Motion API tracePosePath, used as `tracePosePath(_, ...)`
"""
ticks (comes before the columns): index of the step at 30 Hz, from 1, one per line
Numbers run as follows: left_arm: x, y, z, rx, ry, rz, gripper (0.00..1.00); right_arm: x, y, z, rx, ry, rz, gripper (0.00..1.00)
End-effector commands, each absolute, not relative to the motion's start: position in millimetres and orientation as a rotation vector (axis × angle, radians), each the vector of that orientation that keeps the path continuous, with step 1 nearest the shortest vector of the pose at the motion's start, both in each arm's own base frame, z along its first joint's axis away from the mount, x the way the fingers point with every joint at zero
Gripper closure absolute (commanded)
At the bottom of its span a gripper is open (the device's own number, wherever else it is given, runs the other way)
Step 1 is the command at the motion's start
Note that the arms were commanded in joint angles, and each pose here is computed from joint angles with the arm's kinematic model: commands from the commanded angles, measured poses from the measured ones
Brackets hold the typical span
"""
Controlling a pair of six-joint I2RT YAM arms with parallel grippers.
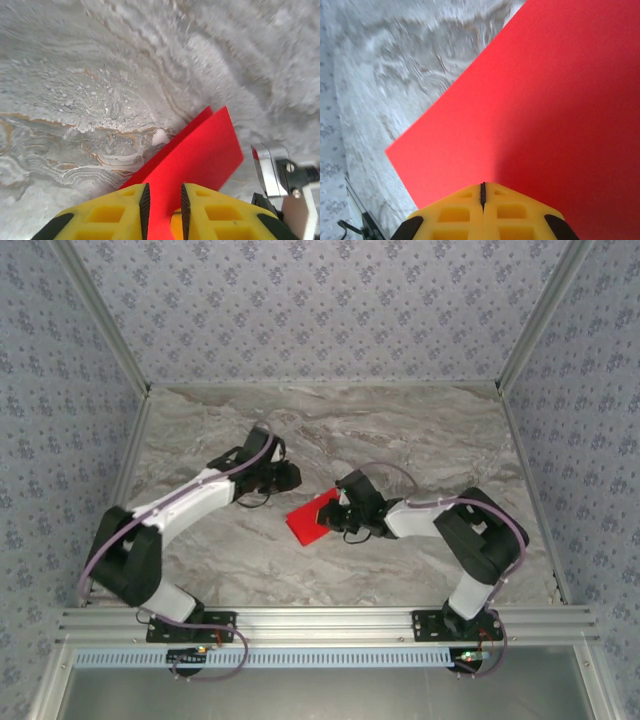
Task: Fold a paper plane with a square sheet of paper (pick it up from the middle)
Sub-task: Rotate the square sheet of paper at the center of the table, then first fold in half a square sheet of paper at the center of the table.
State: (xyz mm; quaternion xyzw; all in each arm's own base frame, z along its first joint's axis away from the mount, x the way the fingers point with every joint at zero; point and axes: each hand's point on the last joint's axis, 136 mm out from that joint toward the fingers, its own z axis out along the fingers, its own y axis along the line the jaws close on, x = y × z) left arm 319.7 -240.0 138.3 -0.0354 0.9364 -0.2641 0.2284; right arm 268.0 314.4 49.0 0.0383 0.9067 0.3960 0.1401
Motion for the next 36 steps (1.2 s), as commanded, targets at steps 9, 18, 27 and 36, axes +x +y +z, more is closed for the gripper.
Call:
tracePosePath(9, 255, -276, 132, -0.11, 2.631, -0.899, 0.77, 266, 267, 43, 0.093, 2.655, 1.017, 1.0)
tracePosePath(18, 234, -289, 113, -0.154, 2.638, -0.837, 0.86, 263, 271, 26, 0.08, 2.694, 1.05, 1.0)
tracePosePath(27, 229, -319, 77, -0.103, 2.736, -0.812, 0.94, 263, 273, 19, 0.089, 2.706, 1.059, 1.0)
tracePosePath(36, 233, -318, 50, -0.105, 2.786, -0.709, 0.98, 265, 276, 30, 0.064, 2.675, 1.088, 1.0)
